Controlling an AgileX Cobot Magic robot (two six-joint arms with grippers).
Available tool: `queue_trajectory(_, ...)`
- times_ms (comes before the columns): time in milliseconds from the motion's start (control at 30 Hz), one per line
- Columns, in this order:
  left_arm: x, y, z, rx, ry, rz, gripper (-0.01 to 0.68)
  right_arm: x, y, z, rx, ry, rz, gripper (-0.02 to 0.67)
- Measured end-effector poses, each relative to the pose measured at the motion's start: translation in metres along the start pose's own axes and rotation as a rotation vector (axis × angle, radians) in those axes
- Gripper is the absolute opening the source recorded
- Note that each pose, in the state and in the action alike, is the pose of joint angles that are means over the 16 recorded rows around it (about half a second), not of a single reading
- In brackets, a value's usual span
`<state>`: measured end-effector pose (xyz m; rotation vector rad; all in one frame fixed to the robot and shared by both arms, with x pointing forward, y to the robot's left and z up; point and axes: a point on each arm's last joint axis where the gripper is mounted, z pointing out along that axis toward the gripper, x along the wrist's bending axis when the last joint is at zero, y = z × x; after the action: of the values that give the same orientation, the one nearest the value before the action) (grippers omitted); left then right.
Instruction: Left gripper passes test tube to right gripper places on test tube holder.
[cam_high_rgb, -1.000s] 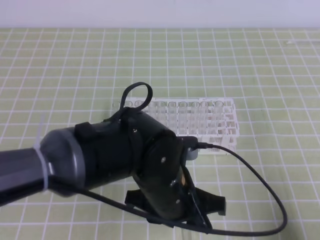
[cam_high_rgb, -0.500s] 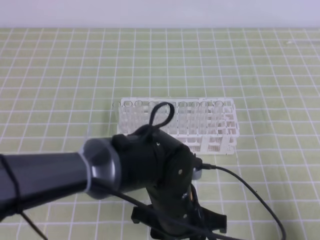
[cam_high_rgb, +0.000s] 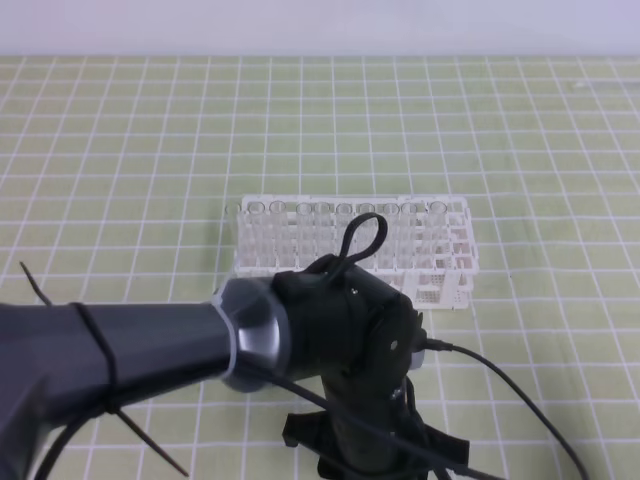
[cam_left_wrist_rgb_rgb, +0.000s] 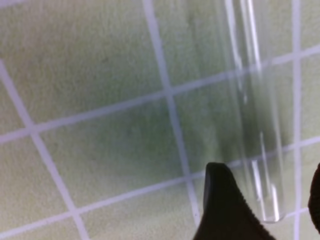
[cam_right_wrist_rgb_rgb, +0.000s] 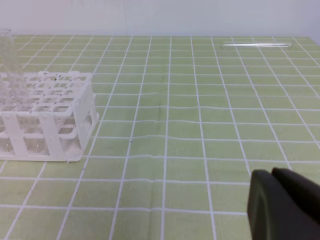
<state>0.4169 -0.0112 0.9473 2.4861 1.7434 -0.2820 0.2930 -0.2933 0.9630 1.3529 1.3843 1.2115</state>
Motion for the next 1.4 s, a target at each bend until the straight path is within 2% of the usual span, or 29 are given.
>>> queue_trajectory(367,0.001,-0.001,0.004,0.032,0.017,-0.002,0.300,0.000,0.000,0.000,0.000,0.000,0.000,-0.018)
queue_trajectory(933,0.001,0.000,0.007,0.039,0.022,-0.003,0.141,0.000,0.000,0.000,0.000,0.000,0.000,-0.018)
queue_trajectory(1200,0.002,0.000,0.007,0.037,0.032,0.004,0.136,0.000,0.000,0.000,0.000,0.000,0.000,-0.018)
queue_trajectory(1400,0.001,-0.003,-0.020,-0.046,0.031,0.060,0.138,0.000,0.000,0.000,0.000,0.000,0.000,-0.018)
